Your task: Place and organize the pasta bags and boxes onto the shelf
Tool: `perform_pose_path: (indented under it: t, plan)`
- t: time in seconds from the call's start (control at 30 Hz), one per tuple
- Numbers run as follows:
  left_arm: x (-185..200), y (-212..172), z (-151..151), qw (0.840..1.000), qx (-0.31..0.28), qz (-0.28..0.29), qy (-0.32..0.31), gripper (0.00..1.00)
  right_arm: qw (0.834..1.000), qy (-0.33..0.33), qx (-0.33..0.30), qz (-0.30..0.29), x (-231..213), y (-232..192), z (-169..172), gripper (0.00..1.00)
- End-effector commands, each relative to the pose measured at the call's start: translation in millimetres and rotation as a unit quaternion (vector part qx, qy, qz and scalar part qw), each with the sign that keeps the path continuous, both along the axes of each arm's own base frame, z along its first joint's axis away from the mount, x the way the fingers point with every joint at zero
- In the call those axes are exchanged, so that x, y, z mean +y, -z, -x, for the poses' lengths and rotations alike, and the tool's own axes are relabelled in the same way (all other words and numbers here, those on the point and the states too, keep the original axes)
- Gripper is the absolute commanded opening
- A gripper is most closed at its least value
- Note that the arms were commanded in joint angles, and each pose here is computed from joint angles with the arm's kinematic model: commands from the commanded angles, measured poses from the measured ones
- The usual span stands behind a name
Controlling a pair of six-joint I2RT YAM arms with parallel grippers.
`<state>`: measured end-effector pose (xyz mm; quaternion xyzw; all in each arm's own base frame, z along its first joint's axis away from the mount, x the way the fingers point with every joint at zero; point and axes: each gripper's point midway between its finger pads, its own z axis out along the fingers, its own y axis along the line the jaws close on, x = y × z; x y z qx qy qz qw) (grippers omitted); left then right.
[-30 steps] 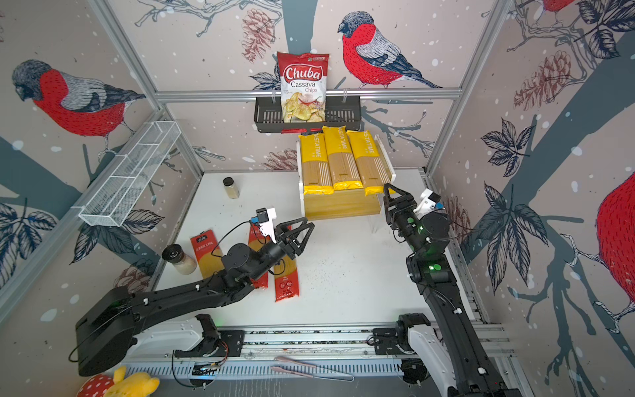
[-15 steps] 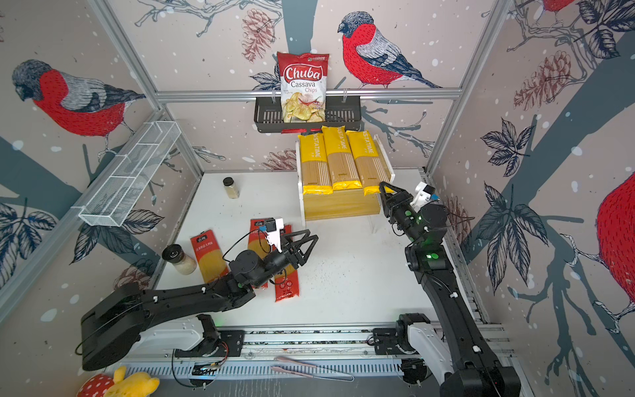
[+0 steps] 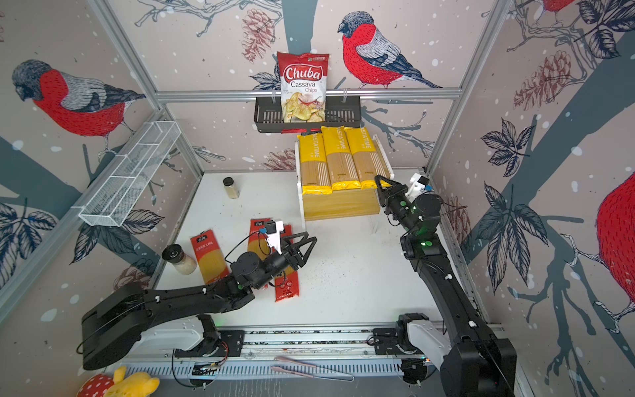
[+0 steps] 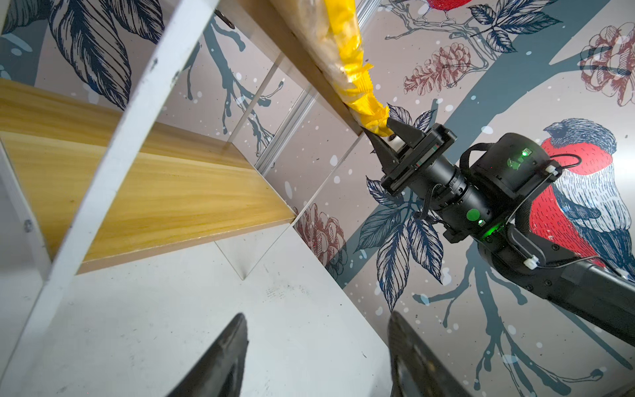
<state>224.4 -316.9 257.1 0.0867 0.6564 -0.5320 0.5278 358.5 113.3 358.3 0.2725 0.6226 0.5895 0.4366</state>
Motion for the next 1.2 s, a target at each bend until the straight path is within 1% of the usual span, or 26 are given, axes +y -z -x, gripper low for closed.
perform_pose_path:
  t: [0.0,0.2,0.37,0.47,0.5,0.6,0.73,0.83,0.93,1.03,1.17]
  plan:
    - [5.8,-8.1,0.8,1.000,-0.011,0.013,-0.010,0.64,0.999,0.005,-0.032,-0.003,-0.6,-14.4,-0.2,0.17]
    - [9.1,-7.6,-1.7,1.000,-0.015,0.002,-0.023,0.63,0.999,0.008,-0.036,0.009,-0.3,-14.2,0.1,0.20]
    - [8.6,-7.0,-3.8,0.999,-0.015,-0.004,-0.027,0.64,0.999,0.010,-0.037,0.016,-3.2,-10.4,4.8,0.42]
    - [12.6,-4.5,-8.0,0.999,-0.012,-0.025,-0.045,0.64,0.999,0.023,-0.042,0.019,-9.8,-10.7,11.2,0.55]
    - [14.8,-4.0,-9.7,0.998,-0.013,-0.036,-0.053,0.64,0.999,0.025,-0.042,0.024,-12.0,-10.0,13.3,0.58]
    - [23.3,-2.0,-13.7,0.995,-0.021,-0.066,-0.078,0.64,0.997,0.039,-0.041,0.050,-19.4,-6.8,19.4,0.65]
    - [38.0,8.1,-19.5,0.990,-0.007,-0.099,-0.103,0.64,0.995,0.049,-0.033,0.076,-25.8,5.3,27.0,0.66]
    - [49.0,22.3,-22.5,0.986,0.009,-0.126,-0.113,0.64,0.993,0.049,-0.028,0.100,-27.5,18.6,32.9,0.66]
    - [61.2,35.2,-25.8,0.979,0.028,-0.152,-0.130,0.64,0.992,0.043,-0.031,0.112,-25.9,30.3,42.4,0.64]
    - [72.8,44.4,-27.7,0.972,0.041,-0.177,-0.150,0.64,0.989,0.024,-0.039,0.137,-14.9,40.7,53.6,0.62]
    - [85.0,55.4,-28.7,0.963,0.056,-0.203,-0.169,0.64,0.983,0.017,-0.024,0.182,5.3,69.6,66.3,0.60]
